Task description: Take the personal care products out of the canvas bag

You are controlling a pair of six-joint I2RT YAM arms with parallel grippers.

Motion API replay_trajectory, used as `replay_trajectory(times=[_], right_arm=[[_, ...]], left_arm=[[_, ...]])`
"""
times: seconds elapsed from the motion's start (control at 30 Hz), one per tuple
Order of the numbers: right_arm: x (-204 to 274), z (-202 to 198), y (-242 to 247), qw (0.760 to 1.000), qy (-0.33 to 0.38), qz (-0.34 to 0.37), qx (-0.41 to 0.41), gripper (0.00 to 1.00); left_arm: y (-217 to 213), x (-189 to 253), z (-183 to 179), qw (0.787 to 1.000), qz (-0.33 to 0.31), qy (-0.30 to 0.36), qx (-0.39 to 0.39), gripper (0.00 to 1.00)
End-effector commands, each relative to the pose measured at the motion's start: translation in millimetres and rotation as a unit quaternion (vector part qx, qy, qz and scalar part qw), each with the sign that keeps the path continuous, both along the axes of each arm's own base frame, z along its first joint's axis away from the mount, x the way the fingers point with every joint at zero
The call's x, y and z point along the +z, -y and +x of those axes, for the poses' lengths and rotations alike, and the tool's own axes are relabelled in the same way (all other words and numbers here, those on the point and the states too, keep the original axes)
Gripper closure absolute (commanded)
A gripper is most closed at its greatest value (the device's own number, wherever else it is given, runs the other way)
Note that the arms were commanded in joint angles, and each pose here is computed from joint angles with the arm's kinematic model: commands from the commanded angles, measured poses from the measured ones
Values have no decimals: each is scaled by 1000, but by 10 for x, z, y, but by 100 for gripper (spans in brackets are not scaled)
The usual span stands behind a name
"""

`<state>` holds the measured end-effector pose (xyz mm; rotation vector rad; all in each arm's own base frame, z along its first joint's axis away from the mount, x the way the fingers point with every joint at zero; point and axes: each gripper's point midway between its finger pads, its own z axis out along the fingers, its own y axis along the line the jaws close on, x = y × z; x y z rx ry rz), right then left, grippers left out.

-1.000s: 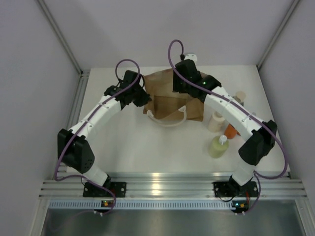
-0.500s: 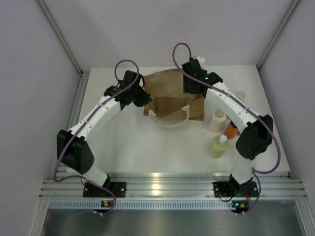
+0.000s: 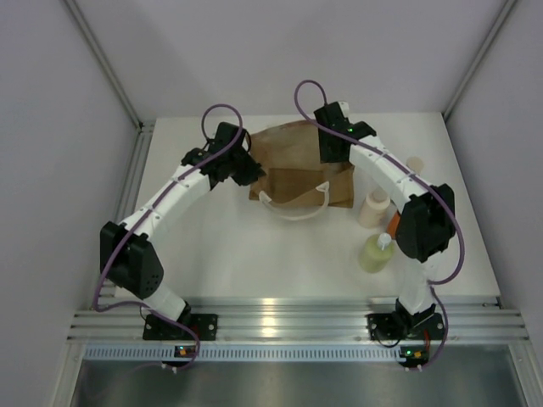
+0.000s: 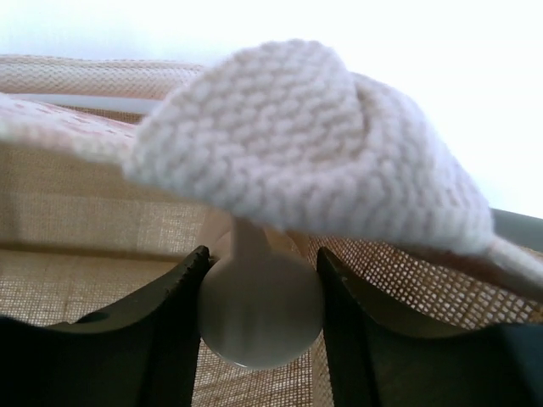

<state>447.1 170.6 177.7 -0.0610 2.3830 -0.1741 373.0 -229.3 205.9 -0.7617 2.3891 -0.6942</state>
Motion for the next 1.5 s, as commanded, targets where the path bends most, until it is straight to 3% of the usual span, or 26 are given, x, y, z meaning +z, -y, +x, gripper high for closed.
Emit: replay_trajectory(times=[0.0,0.13,0.2,0.3,0.63,0.97,1.47], right_arm=[[183,58,46,1000,13,5,2,58],[212,60,59,1000,16,5,4,85],[246,66,40,1000,19,10,8,86],[355,85,-6,999,34,20,20,100],[1234,-11,-293,981,126,109,103,100],[1926,-235,-332,962,189,142,137,100],[3064,-916,-225,911,293,217,195,100]], left_arm=[[10,-89,6,1000,16,-10,-11,100],[24,-75,43,1000,19,-6,-14,100],[28,-86,55,1000,21,-6,-16,100],[28,-102,59,999,25,-6,-20,100],[-13,-187,58,999,43,-8,-21,100],[-75,-138,88,998,54,5,-10,100],[-176,-134,143,997,70,13,0,100]])
